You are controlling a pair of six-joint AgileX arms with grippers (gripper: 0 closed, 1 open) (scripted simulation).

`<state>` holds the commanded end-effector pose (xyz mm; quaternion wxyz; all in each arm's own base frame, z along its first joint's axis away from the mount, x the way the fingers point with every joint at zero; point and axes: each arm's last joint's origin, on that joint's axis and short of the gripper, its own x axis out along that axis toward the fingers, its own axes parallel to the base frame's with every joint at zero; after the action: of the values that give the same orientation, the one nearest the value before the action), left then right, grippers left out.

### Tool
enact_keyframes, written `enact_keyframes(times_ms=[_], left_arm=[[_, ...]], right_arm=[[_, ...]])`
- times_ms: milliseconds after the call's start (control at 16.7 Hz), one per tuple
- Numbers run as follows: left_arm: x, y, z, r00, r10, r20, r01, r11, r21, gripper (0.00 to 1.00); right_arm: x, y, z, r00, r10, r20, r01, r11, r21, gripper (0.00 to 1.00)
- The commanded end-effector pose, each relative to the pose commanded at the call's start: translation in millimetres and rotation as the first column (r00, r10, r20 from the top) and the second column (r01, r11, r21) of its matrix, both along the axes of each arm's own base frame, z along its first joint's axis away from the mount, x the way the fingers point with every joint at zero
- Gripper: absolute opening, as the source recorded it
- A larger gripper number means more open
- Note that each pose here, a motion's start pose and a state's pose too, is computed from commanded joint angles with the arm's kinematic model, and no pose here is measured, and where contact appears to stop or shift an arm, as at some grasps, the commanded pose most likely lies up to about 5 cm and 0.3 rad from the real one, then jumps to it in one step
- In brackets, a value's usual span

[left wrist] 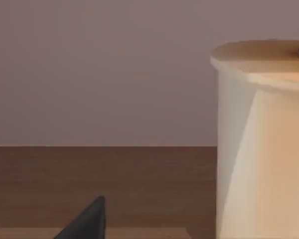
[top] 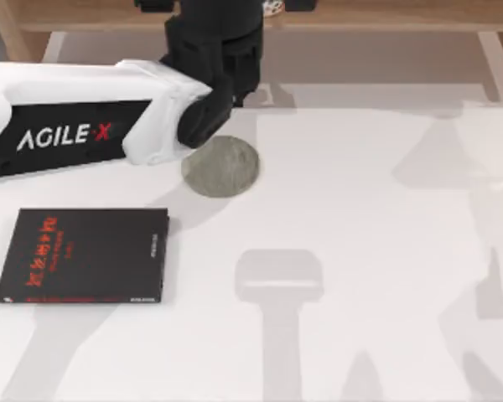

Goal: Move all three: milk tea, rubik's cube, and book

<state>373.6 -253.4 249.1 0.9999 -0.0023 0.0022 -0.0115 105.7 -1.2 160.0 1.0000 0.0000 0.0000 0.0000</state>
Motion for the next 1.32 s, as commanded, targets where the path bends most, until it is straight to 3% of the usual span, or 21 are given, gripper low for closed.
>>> enact_keyframes(times_ms=[240, 720, 1320], left_arm=[[9.4, -29.9, -21.8, 1.0, -0.001, 0.005, 0.001, 1.0, -0.004, 1.0], [13.8, -32.1, -23.8, 1.0, -0.001, 0.005, 0.002, 1.0, -0.005, 1.0], [87.3, -36.1, -22.8, 1.0, -0.003, 0.009, 0.003, 1.0, -0.007, 1.0]], right_arm=[[0.0, 0.0, 0.0, 1.0, 0.0, 0.0, 0.0, 1.0, 0.0, 1.0], [0.0, 0.0, 0.0, 1.0, 0.0, 0.0, 0.0, 1.0, 0.0, 1.0], [0.0, 0.0, 0.0, 1.0, 0.0, 0.0, 0.0, 1.0, 0.0, 1.0]])
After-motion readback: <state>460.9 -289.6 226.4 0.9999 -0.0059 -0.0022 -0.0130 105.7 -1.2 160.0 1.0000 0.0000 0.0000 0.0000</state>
